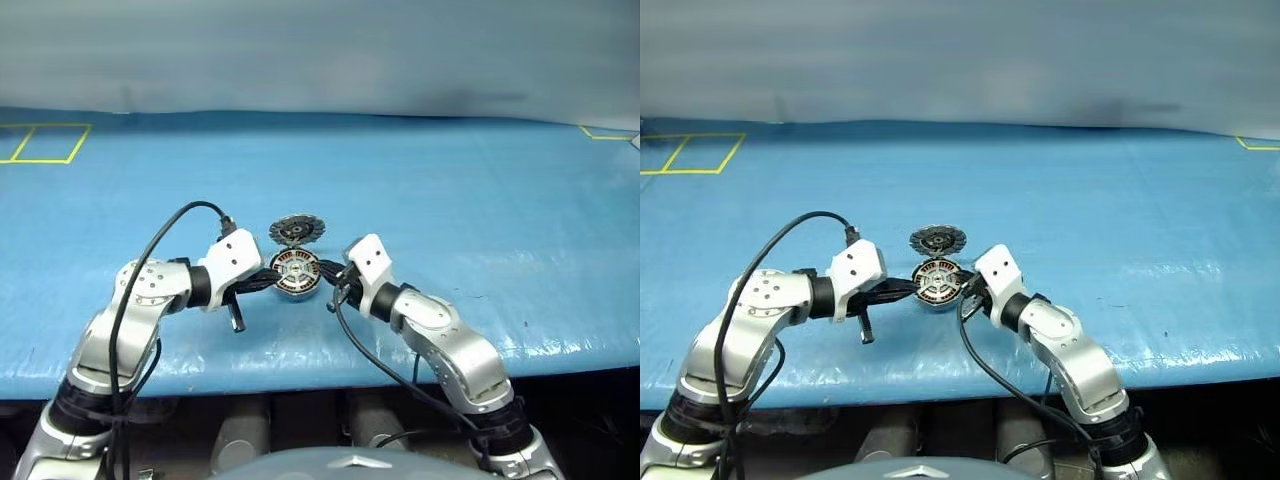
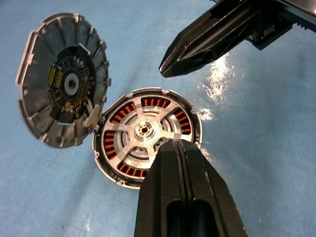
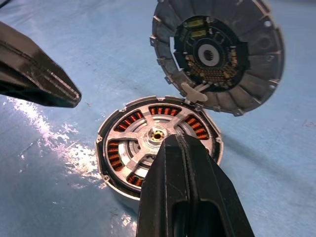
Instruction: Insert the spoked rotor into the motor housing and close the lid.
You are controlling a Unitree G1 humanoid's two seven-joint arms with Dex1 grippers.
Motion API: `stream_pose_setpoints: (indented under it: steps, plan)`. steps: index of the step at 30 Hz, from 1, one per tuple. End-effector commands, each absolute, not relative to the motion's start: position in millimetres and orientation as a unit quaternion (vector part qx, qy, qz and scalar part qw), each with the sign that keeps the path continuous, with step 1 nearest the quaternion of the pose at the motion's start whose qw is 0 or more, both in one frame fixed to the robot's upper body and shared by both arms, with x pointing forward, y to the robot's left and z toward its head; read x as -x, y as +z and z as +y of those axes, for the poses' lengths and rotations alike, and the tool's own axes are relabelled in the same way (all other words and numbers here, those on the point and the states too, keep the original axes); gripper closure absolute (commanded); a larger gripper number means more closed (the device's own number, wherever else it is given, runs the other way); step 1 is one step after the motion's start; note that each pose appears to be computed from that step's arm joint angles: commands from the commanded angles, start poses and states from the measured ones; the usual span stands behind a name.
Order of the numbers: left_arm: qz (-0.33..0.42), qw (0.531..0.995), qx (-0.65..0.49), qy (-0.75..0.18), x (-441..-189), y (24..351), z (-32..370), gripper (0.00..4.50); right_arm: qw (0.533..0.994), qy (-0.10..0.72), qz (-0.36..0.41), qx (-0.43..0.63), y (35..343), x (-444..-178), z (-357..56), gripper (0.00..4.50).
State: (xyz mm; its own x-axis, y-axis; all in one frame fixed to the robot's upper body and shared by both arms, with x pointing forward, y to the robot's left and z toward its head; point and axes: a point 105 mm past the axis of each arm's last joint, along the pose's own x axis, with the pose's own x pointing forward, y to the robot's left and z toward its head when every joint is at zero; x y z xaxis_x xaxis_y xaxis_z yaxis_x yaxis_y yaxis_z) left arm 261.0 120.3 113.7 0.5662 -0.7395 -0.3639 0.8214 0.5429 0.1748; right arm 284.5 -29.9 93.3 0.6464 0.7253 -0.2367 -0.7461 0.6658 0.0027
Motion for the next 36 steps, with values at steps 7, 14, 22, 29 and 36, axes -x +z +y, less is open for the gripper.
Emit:
stream_pose_setpoints:
  steps: [7, 14, 22, 29, 36]
  plan:
    - [0.054, 0.935, -0.086, -0.341, -258.8, 110.5, 139.1, 4.49, 0.898, 0.425, 0.102, 0.057, 97.3, -297.0, 2.0, 4.50]
    - [0.026, 0.951, -0.069, -0.301, -263.0, 111.6, 152.2, 4.49, 0.904, 0.400, 0.142, 0.056, 69.5, -310.2, -3.6, 4.50]
    - [-0.020, 0.959, -0.058, -0.278, -287.1, 137.9, 163.4, 4.49, 0.899, 0.413, 0.144, 0.032, 69.4, -300.3, -4.1, 4.50]
    - [-0.055, 0.944, -0.035, -0.322, -313.1, 176.0, 160.5, 4.49, 0.890, 0.445, 0.096, 0.006, 92.0, -270.9, -16.0, 4.50]
    - [-0.068, 0.916, -0.031, -0.394, -350.5, 194.6, 142.9, 4.49, 0.898, 0.428, 0.104, -0.020, 76.7, -246.6, -37.0, 4.50]
